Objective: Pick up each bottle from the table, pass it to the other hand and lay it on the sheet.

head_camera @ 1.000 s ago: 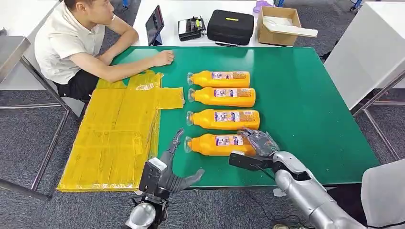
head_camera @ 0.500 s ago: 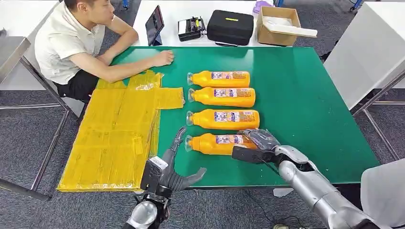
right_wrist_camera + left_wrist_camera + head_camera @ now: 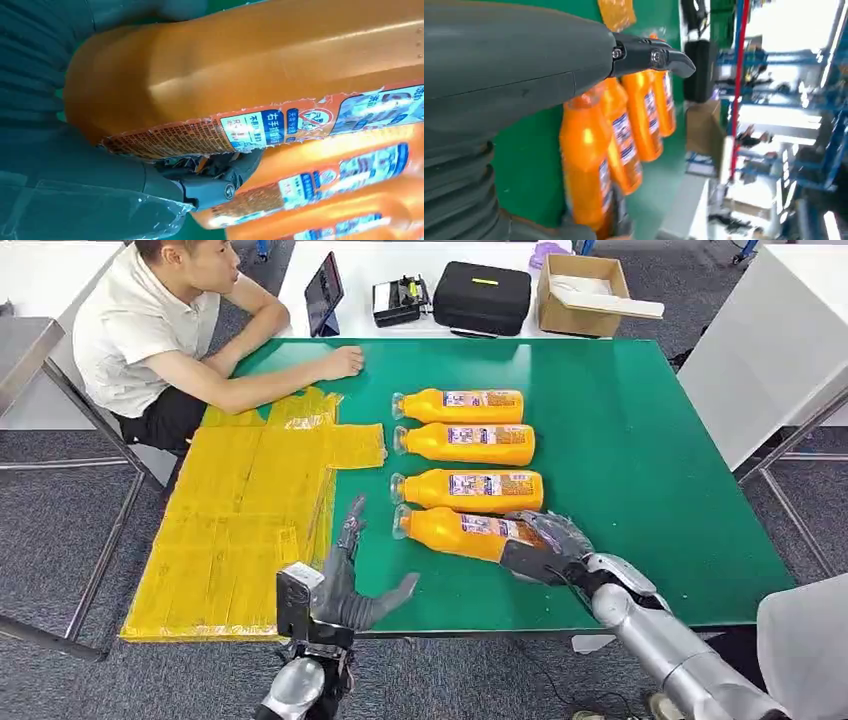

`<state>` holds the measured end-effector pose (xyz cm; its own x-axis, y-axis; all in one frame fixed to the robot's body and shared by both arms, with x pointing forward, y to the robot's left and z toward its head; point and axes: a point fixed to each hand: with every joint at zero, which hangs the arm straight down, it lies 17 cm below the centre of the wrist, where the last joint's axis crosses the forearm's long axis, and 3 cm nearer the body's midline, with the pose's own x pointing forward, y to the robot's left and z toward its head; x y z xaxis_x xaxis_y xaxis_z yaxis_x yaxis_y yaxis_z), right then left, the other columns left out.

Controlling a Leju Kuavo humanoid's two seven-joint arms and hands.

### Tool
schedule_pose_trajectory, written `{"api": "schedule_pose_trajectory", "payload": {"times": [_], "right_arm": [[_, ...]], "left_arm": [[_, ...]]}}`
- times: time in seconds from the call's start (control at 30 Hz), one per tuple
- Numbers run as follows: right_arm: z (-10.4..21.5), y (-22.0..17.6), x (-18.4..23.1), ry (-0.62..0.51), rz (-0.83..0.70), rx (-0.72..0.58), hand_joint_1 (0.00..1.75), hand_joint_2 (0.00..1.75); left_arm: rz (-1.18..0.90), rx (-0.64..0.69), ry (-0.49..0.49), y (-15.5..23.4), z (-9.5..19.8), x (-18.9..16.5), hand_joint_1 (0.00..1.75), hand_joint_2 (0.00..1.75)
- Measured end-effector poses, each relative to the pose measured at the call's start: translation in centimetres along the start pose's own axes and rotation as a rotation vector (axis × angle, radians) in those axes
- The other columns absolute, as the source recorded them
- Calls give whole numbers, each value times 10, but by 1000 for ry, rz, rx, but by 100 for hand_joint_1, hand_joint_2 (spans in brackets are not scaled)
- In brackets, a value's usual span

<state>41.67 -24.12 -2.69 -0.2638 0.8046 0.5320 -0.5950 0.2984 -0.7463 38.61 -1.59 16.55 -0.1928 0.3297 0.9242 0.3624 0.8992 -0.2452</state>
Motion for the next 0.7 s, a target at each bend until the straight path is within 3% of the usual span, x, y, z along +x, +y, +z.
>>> {"api": "schedule_pose_trajectory", "payload": {"times": [0.33,0.7], "right_arm": [[2,0,23,-50,-88,-114,175,175],[5,3,33,-64,-120,-147,175,175]], "left_arm": [[60,57,-40,8,-1,17,0,175],[45,39,-68,4,6,23,0,175]]}}
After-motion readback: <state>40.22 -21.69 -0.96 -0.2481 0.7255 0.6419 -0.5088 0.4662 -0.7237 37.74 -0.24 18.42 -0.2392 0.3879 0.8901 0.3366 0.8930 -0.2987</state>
